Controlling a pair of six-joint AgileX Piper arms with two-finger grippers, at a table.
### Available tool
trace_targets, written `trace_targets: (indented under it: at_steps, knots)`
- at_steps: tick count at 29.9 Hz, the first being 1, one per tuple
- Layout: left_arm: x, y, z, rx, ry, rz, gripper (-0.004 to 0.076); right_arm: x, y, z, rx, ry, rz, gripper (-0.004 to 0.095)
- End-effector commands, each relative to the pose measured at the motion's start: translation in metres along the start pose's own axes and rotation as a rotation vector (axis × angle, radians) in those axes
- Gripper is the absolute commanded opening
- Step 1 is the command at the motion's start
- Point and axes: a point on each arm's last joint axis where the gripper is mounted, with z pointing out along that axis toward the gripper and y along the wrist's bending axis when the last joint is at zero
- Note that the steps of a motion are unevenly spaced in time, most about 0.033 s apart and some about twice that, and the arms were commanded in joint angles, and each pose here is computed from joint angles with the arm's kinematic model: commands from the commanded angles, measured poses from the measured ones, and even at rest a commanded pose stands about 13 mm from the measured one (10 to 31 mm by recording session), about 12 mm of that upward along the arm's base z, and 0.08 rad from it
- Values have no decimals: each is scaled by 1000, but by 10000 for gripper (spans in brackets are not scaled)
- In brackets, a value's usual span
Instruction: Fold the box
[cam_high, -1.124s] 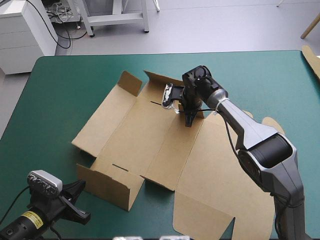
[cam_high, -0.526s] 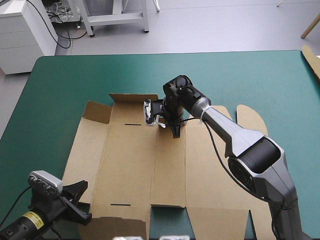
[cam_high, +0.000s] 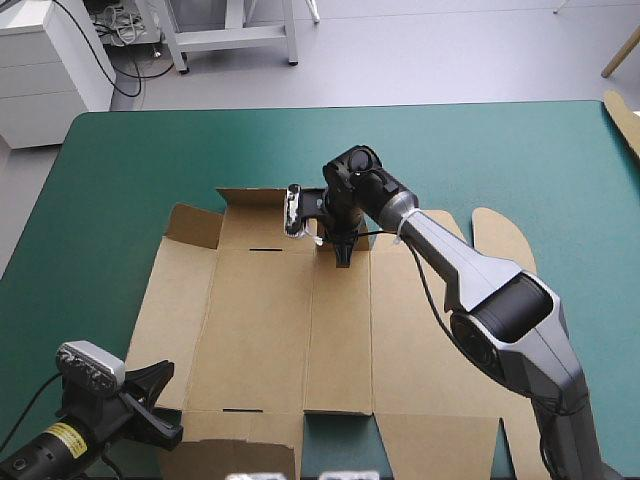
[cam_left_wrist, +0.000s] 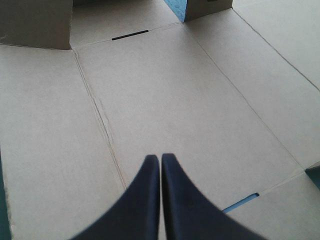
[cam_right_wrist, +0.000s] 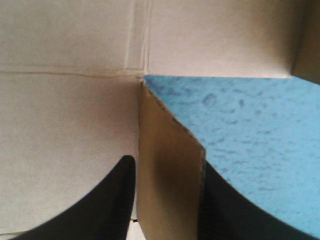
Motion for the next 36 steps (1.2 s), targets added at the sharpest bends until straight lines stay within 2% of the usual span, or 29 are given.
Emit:
trace_targets:
  at_steps: [1,12,15,20,28,36]
  knots:
    - [-12,0,-3,0,-79,4,-8,-4,-17,-64,155,-102,113,479]
    - [-12,0,-3,-8,-79,14,-8,10,-16,-171,335,-275,480,477]
    - [-12,0,-3,-8,-79,14,-8,22,-9,-202,394,-303,594,419]
    - [-12,0,-3,-8,-79,14,-8,50,17,-256,484,-340,699,265]
    - [-12,0,-3,-8,-79,14,-8,96,81,-296,478,-381,831,-23]
    - [-12,0,-3,-8,-79,14,-8,140,152,-284,418,-342,932,-20]
